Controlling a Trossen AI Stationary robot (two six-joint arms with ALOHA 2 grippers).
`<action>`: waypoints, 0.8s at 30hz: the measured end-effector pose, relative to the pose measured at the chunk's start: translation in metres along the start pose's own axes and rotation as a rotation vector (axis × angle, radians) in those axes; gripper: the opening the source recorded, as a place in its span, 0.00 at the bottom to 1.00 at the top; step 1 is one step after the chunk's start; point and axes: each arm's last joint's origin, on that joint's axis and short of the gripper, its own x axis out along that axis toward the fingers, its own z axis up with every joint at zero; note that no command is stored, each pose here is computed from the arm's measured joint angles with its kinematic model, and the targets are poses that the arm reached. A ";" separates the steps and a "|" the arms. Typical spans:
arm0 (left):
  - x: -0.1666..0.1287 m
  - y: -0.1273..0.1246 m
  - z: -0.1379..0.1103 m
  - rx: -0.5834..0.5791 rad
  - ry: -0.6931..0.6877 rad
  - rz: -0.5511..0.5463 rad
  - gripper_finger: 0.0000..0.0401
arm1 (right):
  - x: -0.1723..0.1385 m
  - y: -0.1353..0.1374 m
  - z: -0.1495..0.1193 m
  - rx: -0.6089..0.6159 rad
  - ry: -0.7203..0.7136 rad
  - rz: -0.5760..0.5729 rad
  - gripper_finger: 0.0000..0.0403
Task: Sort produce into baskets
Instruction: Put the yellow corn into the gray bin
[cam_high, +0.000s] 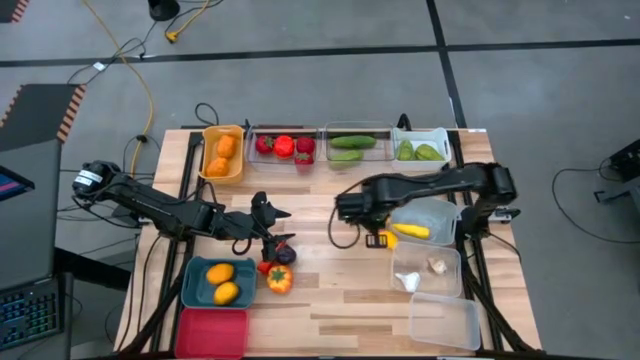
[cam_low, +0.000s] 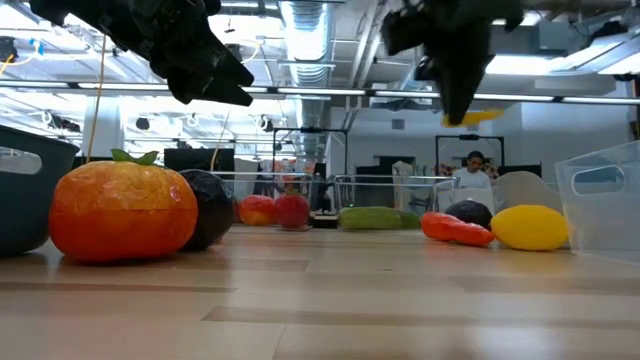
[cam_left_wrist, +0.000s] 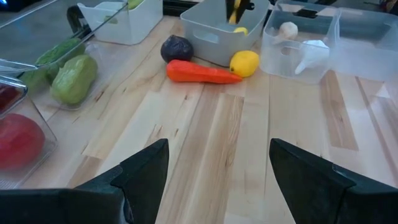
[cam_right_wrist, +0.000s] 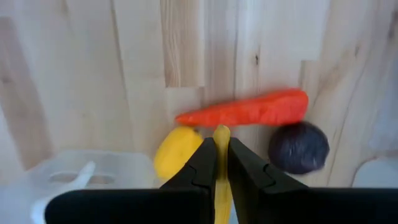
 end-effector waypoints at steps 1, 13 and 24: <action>0.000 0.000 0.000 0.000 0.000 0.000 0.67 | -0.005 0.001 -0.007 0.022 -0.016 0.001 0.14; 0.000 0.000 0.000 0.000 0.001 -0.003 0.67 | -0.018 0.011 -0.090 0.294 0.038 -0.010 0.14; 0.000 0.000 0.000 0.000 0.001 -0.003 0.67 | -0.008 0.015 -0.110 0.279 0.140 -0.045 0.23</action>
